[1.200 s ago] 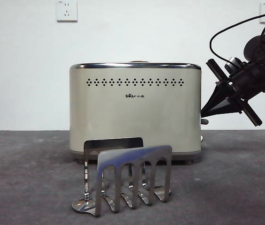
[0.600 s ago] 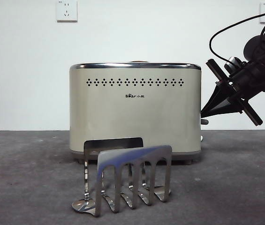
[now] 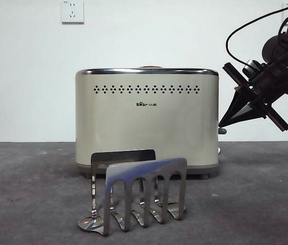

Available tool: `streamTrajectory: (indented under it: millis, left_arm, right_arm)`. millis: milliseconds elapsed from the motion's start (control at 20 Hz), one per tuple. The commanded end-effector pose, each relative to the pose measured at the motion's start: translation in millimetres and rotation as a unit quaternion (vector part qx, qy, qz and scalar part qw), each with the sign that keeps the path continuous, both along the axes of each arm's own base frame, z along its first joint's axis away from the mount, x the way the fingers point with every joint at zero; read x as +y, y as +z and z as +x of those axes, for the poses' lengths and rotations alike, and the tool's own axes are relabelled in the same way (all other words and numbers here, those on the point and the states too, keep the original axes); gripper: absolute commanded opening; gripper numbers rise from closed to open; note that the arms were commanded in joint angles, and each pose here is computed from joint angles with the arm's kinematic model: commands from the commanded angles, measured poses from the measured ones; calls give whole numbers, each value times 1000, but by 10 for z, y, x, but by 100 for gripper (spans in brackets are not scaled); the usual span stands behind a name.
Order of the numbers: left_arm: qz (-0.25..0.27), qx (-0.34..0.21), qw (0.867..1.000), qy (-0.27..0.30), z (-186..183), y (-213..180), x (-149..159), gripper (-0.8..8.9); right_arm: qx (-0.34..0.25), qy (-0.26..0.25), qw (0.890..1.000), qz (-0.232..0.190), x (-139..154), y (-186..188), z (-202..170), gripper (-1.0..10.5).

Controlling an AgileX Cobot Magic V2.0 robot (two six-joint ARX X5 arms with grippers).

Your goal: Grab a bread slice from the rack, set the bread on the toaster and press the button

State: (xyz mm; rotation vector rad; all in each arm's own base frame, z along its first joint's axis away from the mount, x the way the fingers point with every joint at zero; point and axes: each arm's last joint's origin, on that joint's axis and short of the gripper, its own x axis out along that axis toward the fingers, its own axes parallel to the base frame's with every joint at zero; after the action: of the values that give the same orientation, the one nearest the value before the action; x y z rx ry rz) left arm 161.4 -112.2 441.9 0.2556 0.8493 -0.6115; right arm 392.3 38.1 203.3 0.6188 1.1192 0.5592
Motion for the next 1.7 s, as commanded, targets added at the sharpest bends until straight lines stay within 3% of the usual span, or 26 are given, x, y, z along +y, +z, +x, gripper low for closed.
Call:
streamTrajectory:
  millis: [50,400,650,800,950,1150,1350,1700]
  left_arm:
    - [4,-2,1000,-2,8,-9,17,-5]
    - [8,-5,1000,-6,10,-9,20,-5]
    - [10,-7,1000,-11,10,-9,19,-4]
    - [9,-7,1000,-12,10,-9,19,-4]
    - [9,-7,1000,-12,10,-9,19,-4]
    - [9,-7,1000,-12,10,-9,19,-5]
    - [9,-7,1000,-12,10,-9,19,-4]
    - [9,-7,1000,-12,10,-9,19,-4]
  right_arm:
    - [-15,5,1000,-4,22,125,-19,-7]
    - [-71,5,997,-3,16,859,-169,-7]
    - [-148,-11,989,-24,-5,1596,-647,-7]
    - [-215,-37,971,-94,-13,2038,-1084,-7]
    - [-268,-83,943,-177,-25,2396,-1573,-5]
    - [-324,-102,922,-184,-15,2715,-2097,-3]
    - [-321,-96,924,-183,-35,2760,-2323,-1]
    - [-256,-102,937,-213,-41,2631,-2268,0]
